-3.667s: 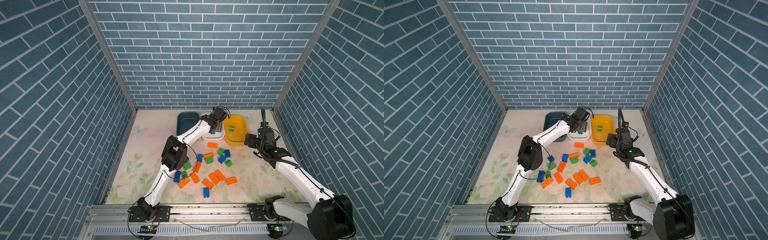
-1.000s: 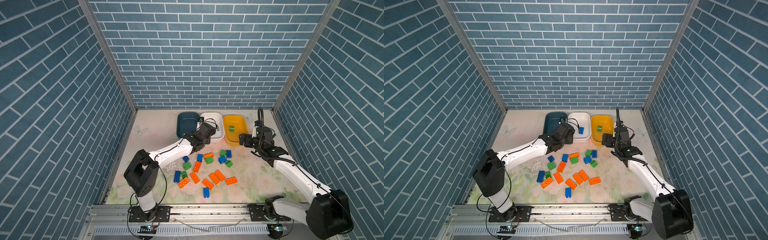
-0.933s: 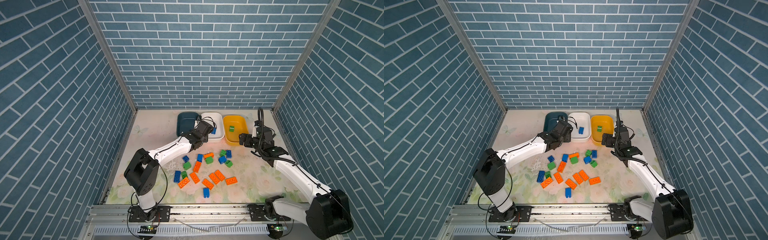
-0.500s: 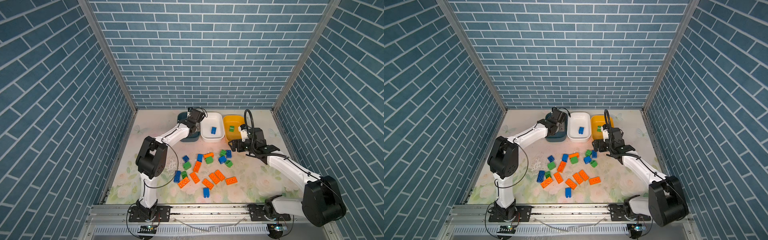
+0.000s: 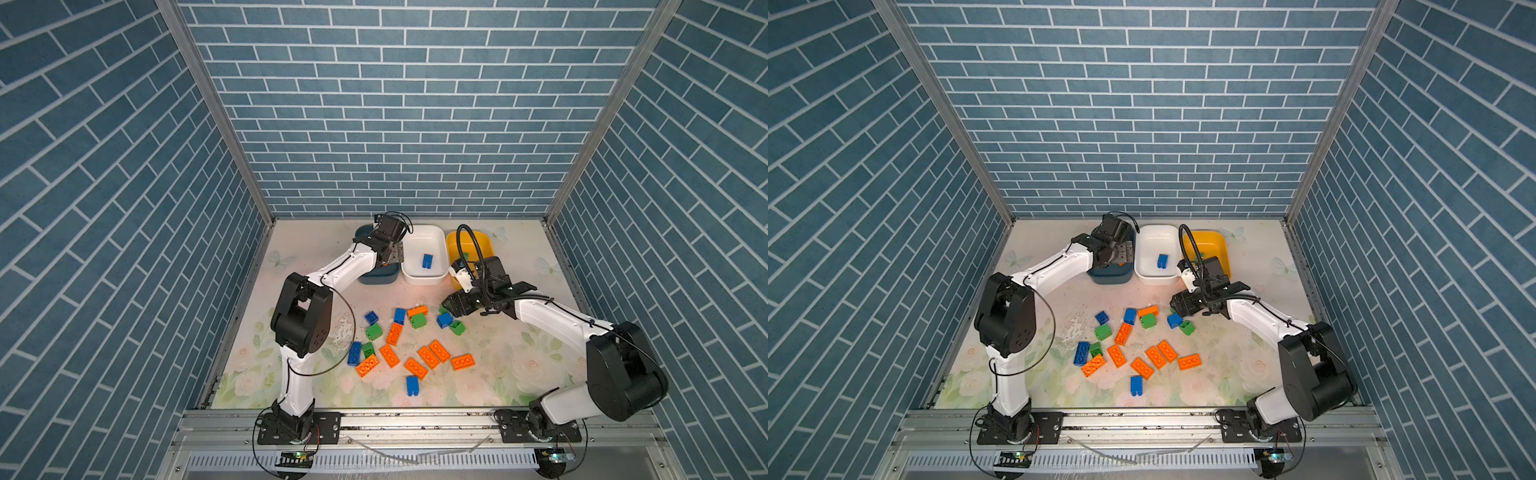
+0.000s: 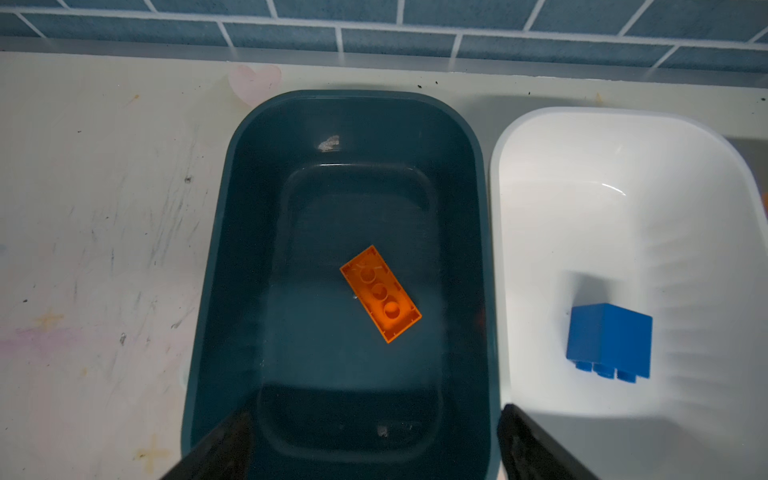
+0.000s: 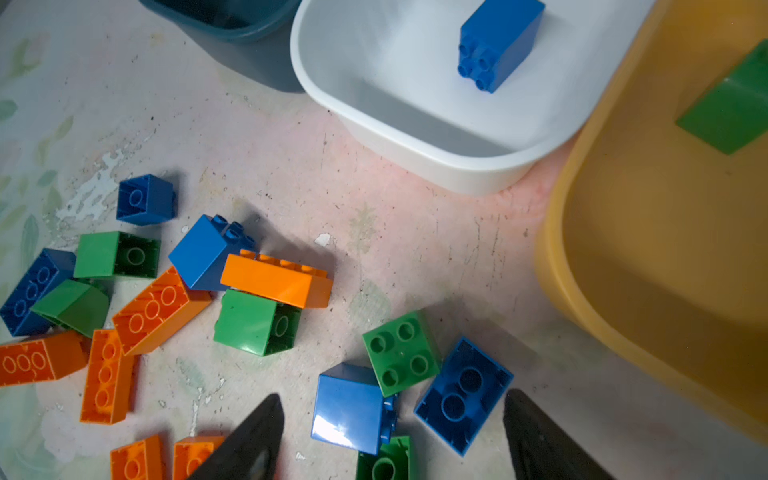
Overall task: Sort the legos into containers by color
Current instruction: 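Drop the orange brick in the teal tub while the right gripper grasps a green brick, then lift the green brick toward the yellow tub with the right gripper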
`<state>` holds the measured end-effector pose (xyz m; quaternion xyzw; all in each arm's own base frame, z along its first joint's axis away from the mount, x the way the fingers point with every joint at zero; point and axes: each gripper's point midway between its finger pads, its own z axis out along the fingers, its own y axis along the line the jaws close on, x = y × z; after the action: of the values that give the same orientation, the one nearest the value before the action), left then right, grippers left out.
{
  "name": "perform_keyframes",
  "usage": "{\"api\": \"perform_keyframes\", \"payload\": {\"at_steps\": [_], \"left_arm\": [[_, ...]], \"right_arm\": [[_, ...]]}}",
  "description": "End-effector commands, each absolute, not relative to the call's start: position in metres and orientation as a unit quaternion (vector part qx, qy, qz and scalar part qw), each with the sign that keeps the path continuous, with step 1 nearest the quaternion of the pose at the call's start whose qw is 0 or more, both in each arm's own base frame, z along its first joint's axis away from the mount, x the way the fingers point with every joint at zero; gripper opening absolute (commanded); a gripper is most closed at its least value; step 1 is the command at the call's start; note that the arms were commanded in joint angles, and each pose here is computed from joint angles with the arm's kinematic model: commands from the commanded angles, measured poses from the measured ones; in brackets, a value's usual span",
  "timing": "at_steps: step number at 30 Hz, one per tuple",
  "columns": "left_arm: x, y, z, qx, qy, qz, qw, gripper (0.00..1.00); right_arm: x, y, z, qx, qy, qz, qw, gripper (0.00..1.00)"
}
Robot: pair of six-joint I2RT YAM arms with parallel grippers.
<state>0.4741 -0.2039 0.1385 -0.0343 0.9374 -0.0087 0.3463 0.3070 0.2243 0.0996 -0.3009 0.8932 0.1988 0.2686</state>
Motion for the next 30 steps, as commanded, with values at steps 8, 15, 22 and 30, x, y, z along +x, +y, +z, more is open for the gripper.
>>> {"api": "perform_keyframes", "payload": {"at_steps": [8,15,22,30], "left_arm": [[0.438,-0.184,0.165,-0.049,0.921,-0.039,0.385,0.99],[0.421,-0.174,0.163,-0.056,0.920,-0.040,0.385,0.99],[0.416,-0.172,0.159,-0.060,0.921,-0.045,0.382,0.99],[0.414,-0.178,0.159,-0.056,0.919,-0.067,0.384,0.99]], "right_arm": [[0.311,0.243,0.079,-0.406,0.877,0.142,0.213,0.70],[0.316,0.241,0.061,-0.423,0.882,0.098,0.182,0.61],[0.318,0.242,0.051,-0.426,0.885,0.078,0.169,0.52],[0.316,0.242,0.048,-0.432,0.884,0.074,0.160,0.36]]}}
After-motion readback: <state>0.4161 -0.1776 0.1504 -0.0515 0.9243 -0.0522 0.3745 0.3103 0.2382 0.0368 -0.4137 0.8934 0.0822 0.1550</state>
